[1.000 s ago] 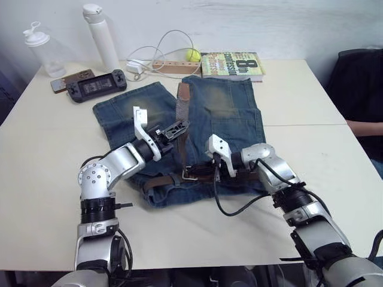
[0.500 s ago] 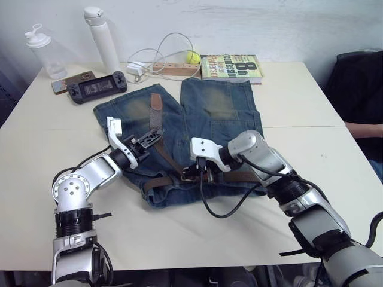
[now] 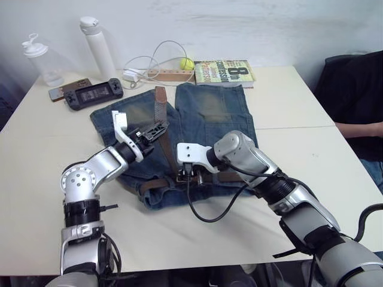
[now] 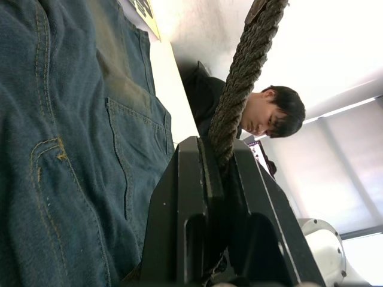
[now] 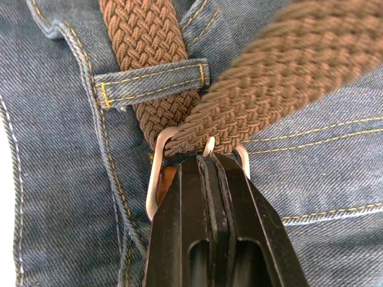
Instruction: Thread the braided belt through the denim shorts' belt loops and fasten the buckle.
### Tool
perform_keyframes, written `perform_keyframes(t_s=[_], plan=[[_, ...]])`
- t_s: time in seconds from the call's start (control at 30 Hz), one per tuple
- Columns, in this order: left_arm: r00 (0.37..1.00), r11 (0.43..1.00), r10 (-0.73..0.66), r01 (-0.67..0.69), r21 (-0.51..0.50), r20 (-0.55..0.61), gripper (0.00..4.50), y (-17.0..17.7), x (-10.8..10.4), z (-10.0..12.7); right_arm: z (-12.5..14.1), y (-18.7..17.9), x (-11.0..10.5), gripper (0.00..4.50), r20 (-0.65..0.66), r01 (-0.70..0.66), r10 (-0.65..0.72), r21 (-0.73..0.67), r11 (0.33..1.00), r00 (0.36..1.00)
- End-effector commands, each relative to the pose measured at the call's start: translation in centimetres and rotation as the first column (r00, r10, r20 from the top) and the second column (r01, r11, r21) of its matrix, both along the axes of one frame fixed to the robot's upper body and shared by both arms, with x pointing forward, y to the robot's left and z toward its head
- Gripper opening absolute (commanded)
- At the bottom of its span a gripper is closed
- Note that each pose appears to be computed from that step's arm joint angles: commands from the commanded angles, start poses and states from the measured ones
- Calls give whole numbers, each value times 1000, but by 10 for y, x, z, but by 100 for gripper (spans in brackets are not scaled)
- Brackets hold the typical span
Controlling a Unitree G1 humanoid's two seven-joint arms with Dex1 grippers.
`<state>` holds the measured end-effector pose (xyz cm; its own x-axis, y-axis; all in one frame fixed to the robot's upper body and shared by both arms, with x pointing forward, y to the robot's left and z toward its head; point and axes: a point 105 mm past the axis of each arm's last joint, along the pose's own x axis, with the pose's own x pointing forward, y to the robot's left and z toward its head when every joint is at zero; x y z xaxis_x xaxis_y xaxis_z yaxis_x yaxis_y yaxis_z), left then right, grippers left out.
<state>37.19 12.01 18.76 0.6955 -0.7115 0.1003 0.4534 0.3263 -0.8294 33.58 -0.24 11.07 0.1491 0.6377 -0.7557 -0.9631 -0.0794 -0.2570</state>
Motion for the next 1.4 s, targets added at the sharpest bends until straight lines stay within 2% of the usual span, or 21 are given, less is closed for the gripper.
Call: perform_keyframes(t_s=[0.03, 0.13, 0.23, 0.37, 0.43, 0.53, 0.73, 0.8, 1.03, 1.1, 1.3, 1.37, 1.4], plan=[[989, 999, 18, -13, -32, 148, 0, -6, 25, 50, -99, -55, -24, 9, -150, 43, -97, -326, 944, 984], [987, 999, -20, 27, -44, 159, 0, -29, 42, 65, -100, -54, -31, 9, -134, 3, -49, -324, 946, 990], [978, 993, -109, 116, -32, 180, 0, -61, 48, 74, -103, -52, -39, 9, -127, -37, -3, -317, 948, 992], [949, 968, -247, 250, 7, 198, 0, -107, 44, 81, -108, -50, -50, 9, -131, -78, 38, -312, 947, 991], [914, 938, -344, 346, 30, 215, 0, -136, 34, 85, -110, -49, -56, 9, -133, -105, 66, -315, 943, 989], [861, 889, -457, 451, 81, 224, 0, -167, 20, 83, -110, -46, -61, 9, -131, -138, 102, -308, 941, 986], [818, 839, -543, 517, 171, 191, 0, -202, 8, 57, -108, -41, -65, 9, -119, -190, 161, -293, 937, 980], [822, 842, -534, 496, 210, 197, 0, -207, 10, 51, -109, -41, -67, 9, -127, -206, 176, -293, 934, 976], [880, 918, -392, 355, 180, 267, 0, -214, 25, 82, -111, -46, -76, 9, -185, -269, 220, -312, 911, 958], [886, 917, -363, 284, 281, 288, 0, -216, 30, 78, -111, -46, -77, 9, -187, -275, 225, -312, 909, 956], [865, 912, -352, 230, 339, 358, 0, -220, 31, 90, -117, -44, -78, 9, -197, -277, 224, -312, 909, 955], [867, 923, -308, 171, 346, 393, 0, -211, 38, 97, -118, -43, -78, 9, -197, -274, 221, -308, 911, 955], [857, 913, -294, 120, 390, 424, 0, -206, 43, 98, -119, -42, -78, 9, -197, -273, 220, -306, 912, 956]])
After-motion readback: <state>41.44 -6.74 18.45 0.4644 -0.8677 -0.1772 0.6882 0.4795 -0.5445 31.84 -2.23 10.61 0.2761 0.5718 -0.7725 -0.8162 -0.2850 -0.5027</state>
